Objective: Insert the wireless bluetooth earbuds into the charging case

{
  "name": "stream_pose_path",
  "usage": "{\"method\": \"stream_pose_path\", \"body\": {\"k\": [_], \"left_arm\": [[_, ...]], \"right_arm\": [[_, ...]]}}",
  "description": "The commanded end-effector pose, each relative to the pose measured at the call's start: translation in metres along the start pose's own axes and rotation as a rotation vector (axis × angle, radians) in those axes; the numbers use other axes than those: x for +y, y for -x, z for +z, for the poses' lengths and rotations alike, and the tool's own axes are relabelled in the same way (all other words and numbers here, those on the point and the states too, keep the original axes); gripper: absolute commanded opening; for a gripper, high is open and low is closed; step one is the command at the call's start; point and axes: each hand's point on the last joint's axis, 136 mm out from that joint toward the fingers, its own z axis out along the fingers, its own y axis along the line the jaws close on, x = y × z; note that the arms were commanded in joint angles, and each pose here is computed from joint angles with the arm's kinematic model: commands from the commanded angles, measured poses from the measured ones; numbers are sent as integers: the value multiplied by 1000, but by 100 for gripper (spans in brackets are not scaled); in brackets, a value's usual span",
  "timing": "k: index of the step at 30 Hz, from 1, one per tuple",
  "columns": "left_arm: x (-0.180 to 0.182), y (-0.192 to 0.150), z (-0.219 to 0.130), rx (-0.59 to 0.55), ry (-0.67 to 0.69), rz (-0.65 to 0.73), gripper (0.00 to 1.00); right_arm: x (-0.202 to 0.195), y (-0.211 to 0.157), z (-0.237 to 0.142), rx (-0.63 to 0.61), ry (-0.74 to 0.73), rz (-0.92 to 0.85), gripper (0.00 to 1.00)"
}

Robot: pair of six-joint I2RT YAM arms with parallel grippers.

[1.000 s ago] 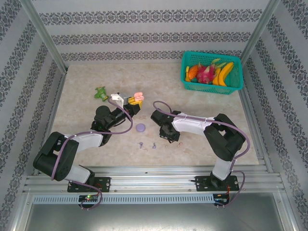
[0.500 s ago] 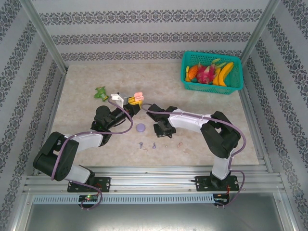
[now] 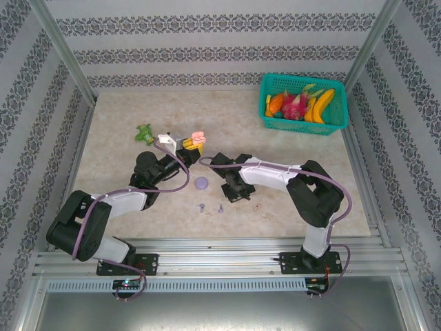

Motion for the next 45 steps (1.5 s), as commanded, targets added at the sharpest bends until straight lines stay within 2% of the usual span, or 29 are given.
{"method": "stream_pose_path", "body": {"k": [1,10,13,18,25,32,45], "left_arm": [[-3,25,-2,-70,-14,23,0],[-1,23,-1,-65,-10,18,0],[-1,24,0,-68,-7,19,0],[0,25,0,-73,-4,22,0],[3,26,1,-79,11,20,0],[4,29,1,-88,20,23,0],[4,30,2,-95,19,20,0]], "right_arm": [[-4,-10,5,39,-40,-30,20],[5,-10,15,60,-30,-17,23],[5,-10,14,61,-36,-16,28],[5,-7,2,31,-25,27,42],[9,1,-25,-30,59,210,54],[2,0,-24,-37,124,510,53],[3,-1,-3,-5,76,535,47]]}}
